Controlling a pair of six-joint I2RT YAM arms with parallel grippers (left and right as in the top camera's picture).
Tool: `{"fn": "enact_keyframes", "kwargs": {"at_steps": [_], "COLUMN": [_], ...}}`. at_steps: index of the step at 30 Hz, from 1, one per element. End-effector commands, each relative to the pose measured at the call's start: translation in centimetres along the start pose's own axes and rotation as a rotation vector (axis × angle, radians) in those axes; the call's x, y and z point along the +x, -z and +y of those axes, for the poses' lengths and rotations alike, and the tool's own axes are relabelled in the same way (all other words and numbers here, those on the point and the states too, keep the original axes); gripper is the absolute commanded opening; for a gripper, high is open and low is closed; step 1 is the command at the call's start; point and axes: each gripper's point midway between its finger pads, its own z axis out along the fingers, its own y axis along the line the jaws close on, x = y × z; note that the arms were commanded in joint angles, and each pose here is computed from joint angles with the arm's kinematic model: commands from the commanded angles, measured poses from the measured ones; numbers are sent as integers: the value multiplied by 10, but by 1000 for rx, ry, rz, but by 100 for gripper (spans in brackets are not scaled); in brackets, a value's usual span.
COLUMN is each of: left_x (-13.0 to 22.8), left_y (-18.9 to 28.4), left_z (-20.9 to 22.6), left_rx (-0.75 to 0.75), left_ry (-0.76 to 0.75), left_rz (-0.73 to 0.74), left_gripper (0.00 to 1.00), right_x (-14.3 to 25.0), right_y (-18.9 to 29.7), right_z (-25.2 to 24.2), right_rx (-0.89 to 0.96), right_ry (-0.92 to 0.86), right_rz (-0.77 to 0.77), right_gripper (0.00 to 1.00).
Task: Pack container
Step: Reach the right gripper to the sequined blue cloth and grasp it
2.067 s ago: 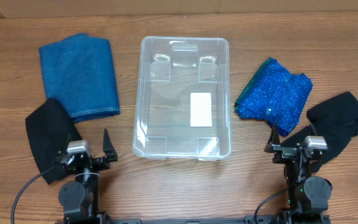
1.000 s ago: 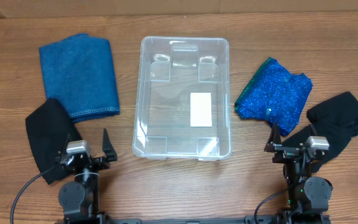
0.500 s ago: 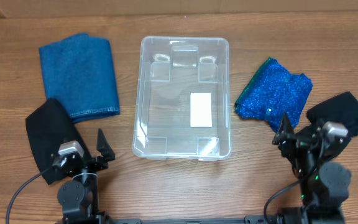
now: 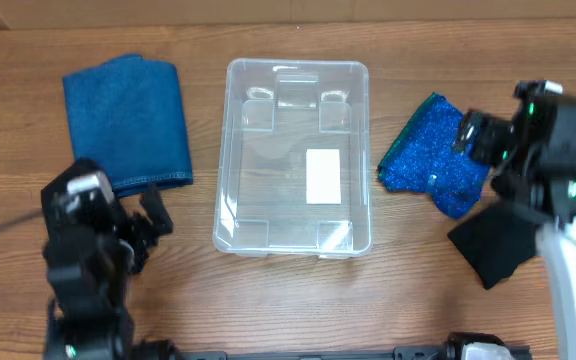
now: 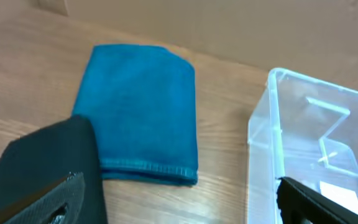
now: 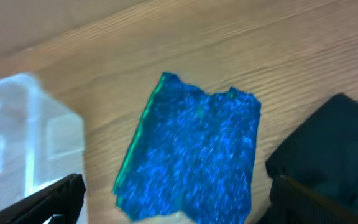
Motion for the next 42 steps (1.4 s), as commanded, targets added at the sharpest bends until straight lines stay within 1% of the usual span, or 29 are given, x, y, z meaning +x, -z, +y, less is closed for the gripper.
{"fn": "enact_keyframes", "kwargs": {"at_steps": [1,3,4,9,13,15,17,22,27,28,29,30,31,33,34,35,36,37,40,42], "left_x": [-15,-15,-13,-2,5,6,5,5,3,3,3,3,3,3,3,3,3,3,2,2], "left_y": [-13,-21,-26,-47,-56,-56,-57,-57,-58,-58,-58,-58,-58,-58,-58,-58,-58,-58,-58,-58], "left_z": [-11,-11,-10,-8,-8,-8,-8,-8,-8,-9,-9,-9,-9,-9,-9,-9,-9,-9,-9,-9], "left_rx": [14,-4,-16,-40,-38,-39,-39,-39,-38,-37,-37,-38,-38,-37,-37,-38,-37,-37,-37,-37], "left_ry": [-24,-21,-18,-11,0,0,-1,0,-1,-1,-1,-1,-1,-1,-1,-1,-1,-1,-1,-1], "left_rz": [136,228,288,432,465,469,465,464,459,457,456,456,456,456,456,456,456,456,454,453], "left_gripper": [100,100,100,100,100,100,100,100,100,100,100,100,100,100,100,100,100,100,100,100], "right_x": [-9,-6,-4,15,49,60,69,92,101,102,102,103,105,107,108,108,107,107,107,105], "right_y": [-18,-30,-40,-75,-112,-130,-146,-177,-191,-192,-194,-195,-196,-198,-199,-200,-200,-200,-200,-198], "right_z": [-8,-20,-34,-69,-85,-85,-81,-87,-84,-81,-79,-78,-77,-76,-76,-76,-76,-76,-76,-71], "right_rx": [-42,-22,0,-29,-24,-45,-93,-94,-126,-141,-154,-166,-170,-178,-179,-179,-180,-180,-177,-206], "right_ry": [-73,-103,-132,-180,-215,-215,-197,-212,-227,-231,-236,-240,-243,-248,-249,-249,-248,-248,-259,-267], "right_rz": [120,154,175,287,432,476,502,566,586,588,588,590,596,604,606,605,602,601,603,602], "right_gripper": [100,100,100,100,100,100,100,100,100,98,94,86,67,50,43,39,32,23,4,4]}}
